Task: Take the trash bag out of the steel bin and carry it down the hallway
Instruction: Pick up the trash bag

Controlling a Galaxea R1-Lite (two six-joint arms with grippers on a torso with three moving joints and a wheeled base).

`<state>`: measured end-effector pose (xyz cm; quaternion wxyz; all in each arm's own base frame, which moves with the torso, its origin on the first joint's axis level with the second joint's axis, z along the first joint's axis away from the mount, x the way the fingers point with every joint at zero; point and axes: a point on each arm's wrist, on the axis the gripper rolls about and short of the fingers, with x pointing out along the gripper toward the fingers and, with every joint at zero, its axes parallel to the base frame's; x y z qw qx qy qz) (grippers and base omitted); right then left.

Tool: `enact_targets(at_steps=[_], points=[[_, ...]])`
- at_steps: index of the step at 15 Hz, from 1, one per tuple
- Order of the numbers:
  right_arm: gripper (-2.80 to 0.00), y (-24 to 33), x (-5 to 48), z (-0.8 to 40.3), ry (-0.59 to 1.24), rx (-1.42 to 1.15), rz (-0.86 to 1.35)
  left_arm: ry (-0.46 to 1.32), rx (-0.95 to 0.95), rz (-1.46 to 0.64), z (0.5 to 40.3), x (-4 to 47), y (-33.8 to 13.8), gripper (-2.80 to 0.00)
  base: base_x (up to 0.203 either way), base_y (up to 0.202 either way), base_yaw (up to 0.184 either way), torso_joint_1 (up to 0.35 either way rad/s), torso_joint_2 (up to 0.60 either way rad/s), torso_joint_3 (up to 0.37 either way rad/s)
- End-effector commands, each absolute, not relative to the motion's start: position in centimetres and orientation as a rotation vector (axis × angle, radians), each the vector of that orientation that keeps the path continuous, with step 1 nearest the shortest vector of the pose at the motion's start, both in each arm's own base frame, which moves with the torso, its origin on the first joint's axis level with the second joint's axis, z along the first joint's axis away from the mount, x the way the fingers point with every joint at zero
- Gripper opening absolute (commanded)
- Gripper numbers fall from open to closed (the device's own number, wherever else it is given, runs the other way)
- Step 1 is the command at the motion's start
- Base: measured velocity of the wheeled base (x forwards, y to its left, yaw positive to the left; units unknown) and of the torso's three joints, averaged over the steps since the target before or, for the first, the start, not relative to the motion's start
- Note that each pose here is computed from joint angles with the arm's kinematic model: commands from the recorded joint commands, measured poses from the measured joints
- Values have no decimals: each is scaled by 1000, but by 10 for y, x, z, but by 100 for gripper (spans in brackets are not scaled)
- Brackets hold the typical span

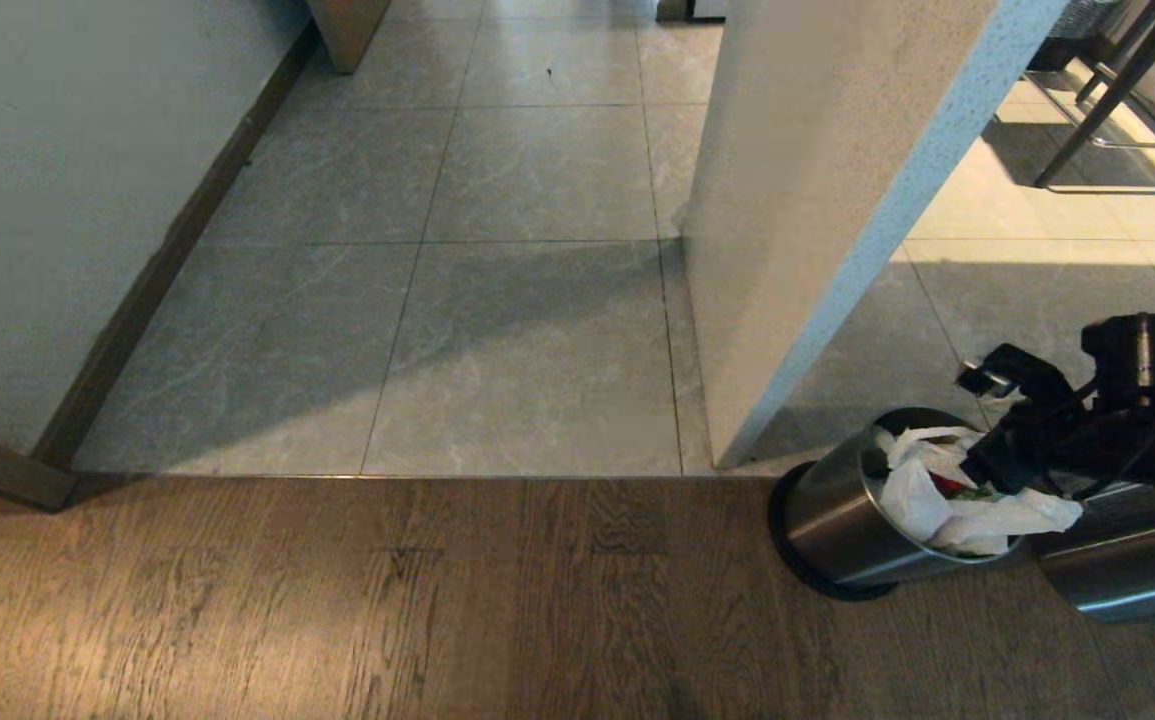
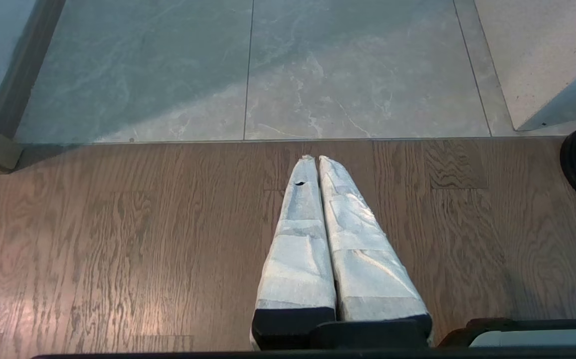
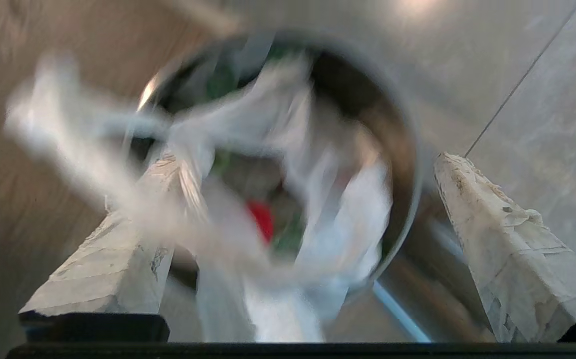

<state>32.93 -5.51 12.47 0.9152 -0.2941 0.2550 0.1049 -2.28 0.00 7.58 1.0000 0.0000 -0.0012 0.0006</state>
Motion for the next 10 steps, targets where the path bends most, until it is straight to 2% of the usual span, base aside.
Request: enact_targets(at_steps=[1,10], points=[[0,-54,339,124,483,-614,210,-4,0,2,76,-23,0,-280,0,0,0,0,0,0],[0,-51,348,131,434,-619,197,-3,0,2,75,-23,0,-280,0,0,0,0,0,0]])
